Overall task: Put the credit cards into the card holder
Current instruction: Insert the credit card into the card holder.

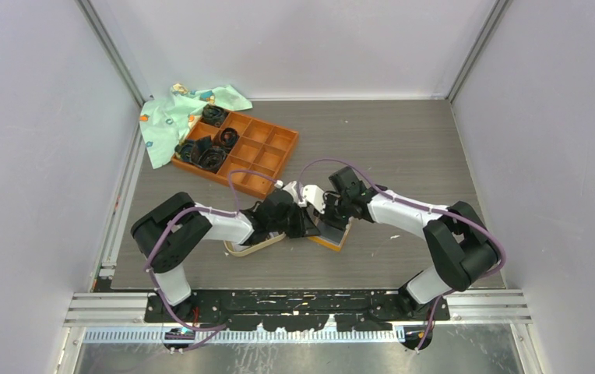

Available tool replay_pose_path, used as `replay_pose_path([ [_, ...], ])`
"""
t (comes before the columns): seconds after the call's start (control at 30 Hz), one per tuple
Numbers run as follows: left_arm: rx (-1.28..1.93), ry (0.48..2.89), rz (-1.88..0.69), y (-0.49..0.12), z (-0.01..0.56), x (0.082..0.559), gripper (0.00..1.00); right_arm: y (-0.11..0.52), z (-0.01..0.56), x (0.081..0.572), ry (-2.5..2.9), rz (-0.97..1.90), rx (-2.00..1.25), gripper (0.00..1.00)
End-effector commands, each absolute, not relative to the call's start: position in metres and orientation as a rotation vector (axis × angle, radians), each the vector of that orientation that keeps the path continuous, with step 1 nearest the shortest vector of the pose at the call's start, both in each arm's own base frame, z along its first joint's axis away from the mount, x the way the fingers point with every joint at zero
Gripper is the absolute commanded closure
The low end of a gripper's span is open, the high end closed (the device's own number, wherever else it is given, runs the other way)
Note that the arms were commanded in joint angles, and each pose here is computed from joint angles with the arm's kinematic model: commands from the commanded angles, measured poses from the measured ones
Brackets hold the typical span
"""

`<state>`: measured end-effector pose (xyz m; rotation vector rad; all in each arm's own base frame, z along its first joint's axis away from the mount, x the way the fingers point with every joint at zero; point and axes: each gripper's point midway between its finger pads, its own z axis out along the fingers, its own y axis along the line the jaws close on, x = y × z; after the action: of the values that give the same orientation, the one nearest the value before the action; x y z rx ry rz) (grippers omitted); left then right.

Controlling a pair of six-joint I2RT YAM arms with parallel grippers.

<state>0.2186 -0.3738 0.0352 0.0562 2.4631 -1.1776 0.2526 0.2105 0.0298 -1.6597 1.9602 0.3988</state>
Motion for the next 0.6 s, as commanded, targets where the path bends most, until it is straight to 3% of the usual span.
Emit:
replay_pose_path([
  [0.0, 0.054, 2.421, -1.202, -0.383, 0.048, 0.227, 0.95, 0.225, 0.053, 0.286, 1.900, 0.314, -1.507, 0.93],
  [0.23, 0.042, 2.440, -1.174, -0.381, 0.043, 0.227, 0.96, 0.218, 0.061, 0.305, 1.924, 0.201, -1.379, 0.94],
  [0.43, 0.087, 2.394, -1.205, -0.385, 0.058, 0.228, 0.95, 0.240, 0.081, 0.254, 1.867, 0.540, -1.543, 0.93],
  [0.57, 0.123, 2.376, -1.197, -0.387, 0.067, 0.228, 0.95, 0.236, 0.068, 0.248, 1.911, 0.553, -1.605, 0.93],
])
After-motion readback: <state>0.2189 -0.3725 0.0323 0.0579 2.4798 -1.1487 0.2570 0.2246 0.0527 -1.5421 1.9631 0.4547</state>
